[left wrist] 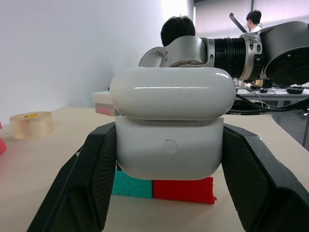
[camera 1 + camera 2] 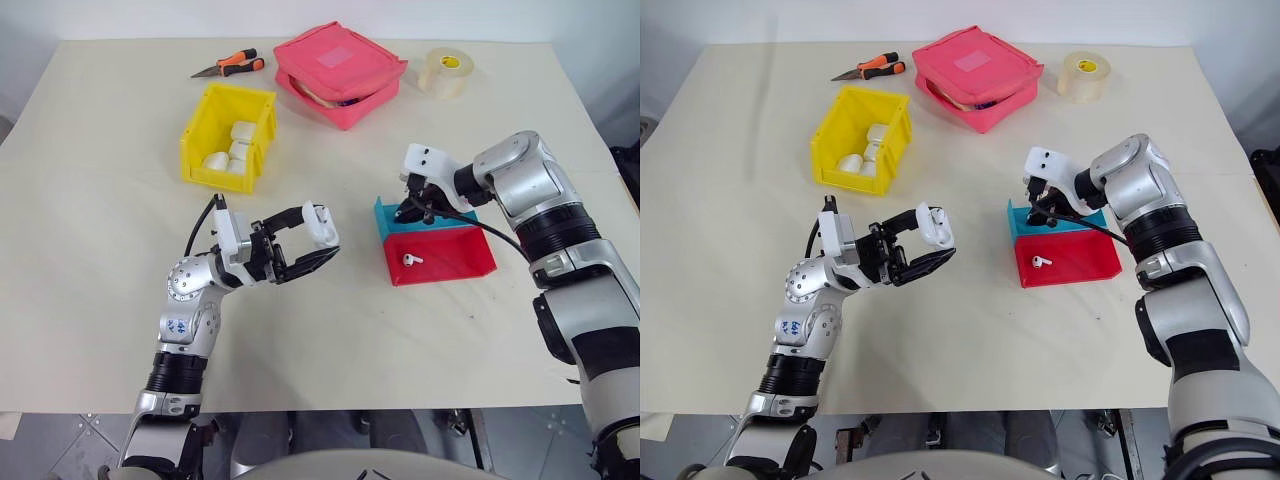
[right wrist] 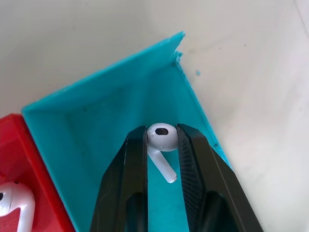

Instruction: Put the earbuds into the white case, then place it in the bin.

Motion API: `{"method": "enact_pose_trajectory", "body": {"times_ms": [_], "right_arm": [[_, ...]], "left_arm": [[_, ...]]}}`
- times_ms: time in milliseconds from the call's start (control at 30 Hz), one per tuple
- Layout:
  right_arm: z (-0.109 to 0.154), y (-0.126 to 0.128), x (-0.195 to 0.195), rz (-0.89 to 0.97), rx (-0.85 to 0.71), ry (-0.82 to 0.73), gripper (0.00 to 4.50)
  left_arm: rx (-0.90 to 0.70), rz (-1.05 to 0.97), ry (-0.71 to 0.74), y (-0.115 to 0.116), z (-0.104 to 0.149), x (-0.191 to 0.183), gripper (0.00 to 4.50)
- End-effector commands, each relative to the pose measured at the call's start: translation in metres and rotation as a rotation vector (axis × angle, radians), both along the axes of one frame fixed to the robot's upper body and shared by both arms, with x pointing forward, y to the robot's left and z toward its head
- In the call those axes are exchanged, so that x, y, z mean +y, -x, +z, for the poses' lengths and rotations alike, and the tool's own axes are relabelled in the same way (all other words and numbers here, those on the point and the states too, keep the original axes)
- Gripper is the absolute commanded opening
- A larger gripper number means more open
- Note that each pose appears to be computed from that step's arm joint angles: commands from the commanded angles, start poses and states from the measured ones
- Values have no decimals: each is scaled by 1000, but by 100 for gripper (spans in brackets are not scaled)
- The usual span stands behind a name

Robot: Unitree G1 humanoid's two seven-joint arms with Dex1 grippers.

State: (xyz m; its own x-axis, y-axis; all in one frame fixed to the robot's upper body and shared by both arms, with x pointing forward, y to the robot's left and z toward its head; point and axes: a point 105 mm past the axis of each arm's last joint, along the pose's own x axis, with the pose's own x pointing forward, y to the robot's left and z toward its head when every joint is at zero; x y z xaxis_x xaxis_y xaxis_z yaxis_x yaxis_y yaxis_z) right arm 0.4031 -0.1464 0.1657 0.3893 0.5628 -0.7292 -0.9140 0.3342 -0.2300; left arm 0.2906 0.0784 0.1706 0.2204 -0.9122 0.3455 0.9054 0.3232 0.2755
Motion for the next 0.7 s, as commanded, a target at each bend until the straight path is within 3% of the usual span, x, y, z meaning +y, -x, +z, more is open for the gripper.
{"method": "enact_pose_trajectory", "body": {"times_ms": [33, 200, 367, 533, 700], "right_arm": [[38, 4, 8, 41, -106, -138, 49], [66, 32, 11, 91, -179, -352, 49], [89, 89, 18, 197, -237, -617, 49], [92, 139, 30, 235, -220, -835, 49], [85, 166, 41, 177, -141, -1014, 49]], "left_arm": [[-39, -27, 5, 2, 8, -4, 280], [-3, -66, -5, -2, 3, -6, 280], [7, -129, 7, -4, 4, -13, 280], [2, -230, 6, -2, 5, -27, 280], [0, -322, 7, 6, 6, -38, 280]]}}
